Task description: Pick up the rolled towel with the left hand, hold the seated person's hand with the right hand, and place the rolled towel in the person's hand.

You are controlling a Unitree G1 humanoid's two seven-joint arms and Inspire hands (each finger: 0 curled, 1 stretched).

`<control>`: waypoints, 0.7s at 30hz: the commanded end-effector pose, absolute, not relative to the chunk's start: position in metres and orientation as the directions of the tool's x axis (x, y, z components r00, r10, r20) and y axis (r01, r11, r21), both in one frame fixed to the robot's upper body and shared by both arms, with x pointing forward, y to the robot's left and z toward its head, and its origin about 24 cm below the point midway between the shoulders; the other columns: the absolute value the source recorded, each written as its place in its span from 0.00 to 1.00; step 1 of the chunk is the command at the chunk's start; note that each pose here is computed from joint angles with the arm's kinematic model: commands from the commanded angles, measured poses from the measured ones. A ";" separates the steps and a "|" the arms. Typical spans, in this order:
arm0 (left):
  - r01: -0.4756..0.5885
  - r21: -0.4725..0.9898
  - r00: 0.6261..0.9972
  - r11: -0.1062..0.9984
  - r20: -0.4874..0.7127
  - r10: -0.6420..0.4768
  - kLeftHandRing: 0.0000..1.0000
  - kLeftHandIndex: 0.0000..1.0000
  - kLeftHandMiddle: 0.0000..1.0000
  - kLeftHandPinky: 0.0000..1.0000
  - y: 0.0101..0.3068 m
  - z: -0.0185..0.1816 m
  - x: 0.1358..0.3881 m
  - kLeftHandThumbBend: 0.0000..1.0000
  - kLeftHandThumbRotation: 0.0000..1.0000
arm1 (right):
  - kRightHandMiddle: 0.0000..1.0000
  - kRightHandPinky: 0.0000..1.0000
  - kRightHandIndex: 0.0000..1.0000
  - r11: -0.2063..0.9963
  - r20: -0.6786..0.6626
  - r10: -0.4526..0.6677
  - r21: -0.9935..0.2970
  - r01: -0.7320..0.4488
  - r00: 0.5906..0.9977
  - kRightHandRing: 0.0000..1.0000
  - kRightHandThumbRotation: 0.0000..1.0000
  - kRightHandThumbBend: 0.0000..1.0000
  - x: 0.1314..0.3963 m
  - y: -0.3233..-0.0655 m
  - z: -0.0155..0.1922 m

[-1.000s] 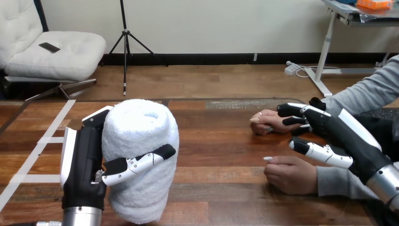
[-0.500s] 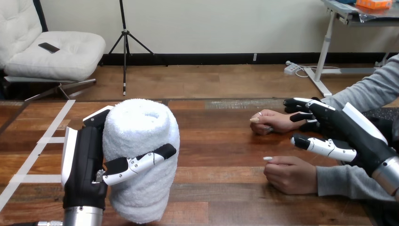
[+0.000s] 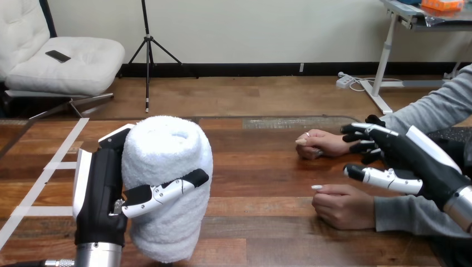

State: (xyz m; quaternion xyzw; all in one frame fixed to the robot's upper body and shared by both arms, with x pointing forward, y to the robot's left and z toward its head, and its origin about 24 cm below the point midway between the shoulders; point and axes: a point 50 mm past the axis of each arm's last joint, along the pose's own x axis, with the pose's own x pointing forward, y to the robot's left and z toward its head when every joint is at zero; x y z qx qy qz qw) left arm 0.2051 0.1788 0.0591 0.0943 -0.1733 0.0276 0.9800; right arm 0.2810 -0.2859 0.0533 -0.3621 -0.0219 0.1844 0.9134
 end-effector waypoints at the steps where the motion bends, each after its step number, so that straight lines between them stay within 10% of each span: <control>1: -0.093 0.146 0.896 0.985 0.443 0.019 0.33 0.38 0.37 0.29 0.177 0.079 0.218 0.74 0.00 | 0.86 0.73 0.87 0.643 -0.042 0.349 -0.717 -0.271 0.936 0.82 0.60 0.73 0.299 -0.288 0.078; 21: -0.090 0.153 0.898 0.984 0.440 0.013 0.33 0.38 0.38 0.29 0.175 0.078 0.219 0.75 0.00 | 0.88 0.76 0.89 0.582 -0.157 0.310 -0.749 -0.317 0.938 0.85 0.49 0.73 0.300 -0.299 0.069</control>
